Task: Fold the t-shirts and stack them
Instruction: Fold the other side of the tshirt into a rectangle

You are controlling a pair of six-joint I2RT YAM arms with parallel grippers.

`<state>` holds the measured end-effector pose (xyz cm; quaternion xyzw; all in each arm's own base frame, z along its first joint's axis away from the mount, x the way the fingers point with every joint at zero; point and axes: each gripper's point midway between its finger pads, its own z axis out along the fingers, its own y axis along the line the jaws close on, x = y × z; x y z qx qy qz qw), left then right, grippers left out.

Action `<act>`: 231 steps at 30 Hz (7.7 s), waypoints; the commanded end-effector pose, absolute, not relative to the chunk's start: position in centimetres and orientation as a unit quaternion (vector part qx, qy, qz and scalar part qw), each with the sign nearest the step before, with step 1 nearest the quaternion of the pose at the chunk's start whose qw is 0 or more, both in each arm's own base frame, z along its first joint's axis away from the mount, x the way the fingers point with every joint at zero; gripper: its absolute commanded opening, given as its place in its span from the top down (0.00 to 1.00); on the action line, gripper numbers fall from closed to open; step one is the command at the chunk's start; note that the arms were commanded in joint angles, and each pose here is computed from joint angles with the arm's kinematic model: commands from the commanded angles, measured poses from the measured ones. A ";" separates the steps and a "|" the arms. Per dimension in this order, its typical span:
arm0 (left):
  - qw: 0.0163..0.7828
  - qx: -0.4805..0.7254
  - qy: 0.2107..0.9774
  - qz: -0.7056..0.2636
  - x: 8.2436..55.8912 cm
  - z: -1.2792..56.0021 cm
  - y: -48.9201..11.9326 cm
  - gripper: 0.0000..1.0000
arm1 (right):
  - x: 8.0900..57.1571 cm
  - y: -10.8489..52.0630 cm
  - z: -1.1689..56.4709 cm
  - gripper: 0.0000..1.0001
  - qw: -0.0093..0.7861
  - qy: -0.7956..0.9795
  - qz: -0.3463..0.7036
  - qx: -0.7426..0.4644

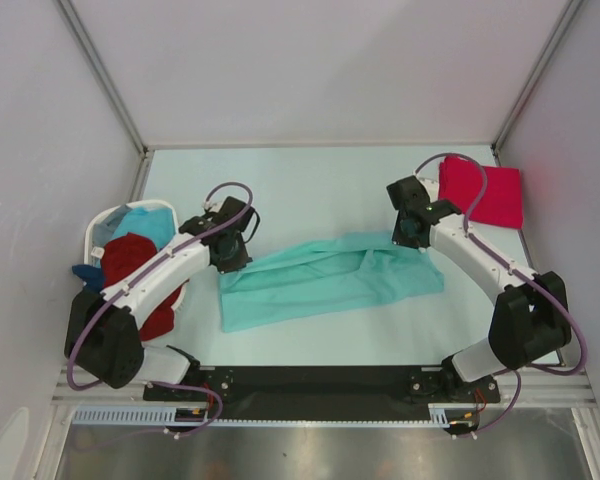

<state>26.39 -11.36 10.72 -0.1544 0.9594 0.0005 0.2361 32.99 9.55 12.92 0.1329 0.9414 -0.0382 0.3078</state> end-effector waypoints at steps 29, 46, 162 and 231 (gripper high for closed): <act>0.286 -0.169 0.943 0.017 40.8 13.3 -12.3 1.00 | 48.0 10.1 16.1 1.00 0.375 0.910 -0.001 0.179; 0.274 -0.192 0.942 0.011 50.2 11.7 -11.1 1.00 | 57.2 10.1 12.8 1.00 0.368 0.910 0.006 0.189; 0.215 -0.186 0.958 0.046 39.2 5.9 -7.6 0.82 | 40.7 7.7 6.5 0.86 0.272 0.936 -0.067 0.214; 0.232 -0.142 0.962 0.002 38.9 7.1 -12.0 0.71 | 37.3 10.6 5.4 0.82 0.246 0.955 -0.034 0.162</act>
